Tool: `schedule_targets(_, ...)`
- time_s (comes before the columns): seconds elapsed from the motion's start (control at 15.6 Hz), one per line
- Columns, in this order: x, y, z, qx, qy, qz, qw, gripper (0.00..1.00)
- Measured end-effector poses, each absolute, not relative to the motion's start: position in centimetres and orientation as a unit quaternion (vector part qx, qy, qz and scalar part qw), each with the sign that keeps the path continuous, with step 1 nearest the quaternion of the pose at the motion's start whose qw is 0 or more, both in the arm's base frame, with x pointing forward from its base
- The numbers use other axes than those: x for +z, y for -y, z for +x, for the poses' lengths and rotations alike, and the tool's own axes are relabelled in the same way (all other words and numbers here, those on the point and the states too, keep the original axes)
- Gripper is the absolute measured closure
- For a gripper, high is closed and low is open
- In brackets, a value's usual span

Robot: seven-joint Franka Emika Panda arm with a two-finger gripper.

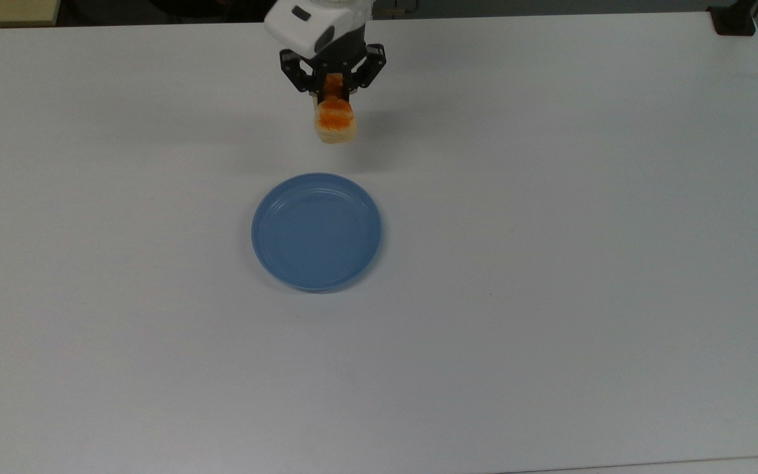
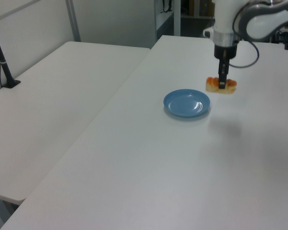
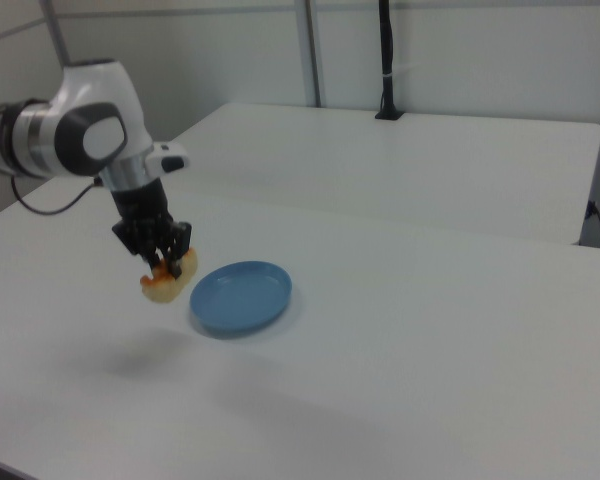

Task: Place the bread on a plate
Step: 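Lift the bread roll and carry it over the blue plate, then lower the bread roll onto the plate and open the gripper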

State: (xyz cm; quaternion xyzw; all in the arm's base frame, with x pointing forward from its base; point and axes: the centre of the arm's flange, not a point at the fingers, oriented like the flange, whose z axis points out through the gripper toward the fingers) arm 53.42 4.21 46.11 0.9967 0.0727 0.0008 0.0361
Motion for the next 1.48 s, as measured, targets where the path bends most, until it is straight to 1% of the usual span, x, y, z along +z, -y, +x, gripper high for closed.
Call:
schedule_targets(0.13, 48.9, -3.6, 54.9, 0.016, -0.044, 0.999, 0.028, 0.66)
schedule_targets(0.26, 50.9, -2.9, 56.8, 0.037, -0.011, 0.999, 0.024, 0.66)
schedule_targets(0.39, 51.9, -2.3, 58.5, 0.049, 0.010, 0.999, 0.021, 0.67)
schedule_targets(0.51, 51.9, -2.0, 60.3, 0.050, 0.029, 0.998, 0.019, 0.67)
schedule_targets(0.71, 50.2, -1.9, 63.3, 0.044, 0.046, 0.998, 0.015, 0.67)
schedule_targets(0.9, 47.9, -1.9, 65.0, 0.031, 0.051, 0.998, 0.013, 0.67)
schedule_targets(1.22, 43.5, -2.3, 66.0, -0.002, 0.050, 0.999, 0.014, 0.67)
schedule_targets(1.48, 41.7, -2.7, 66.3, -0.014, 0.047, 0.999, 0.016, 0.67)
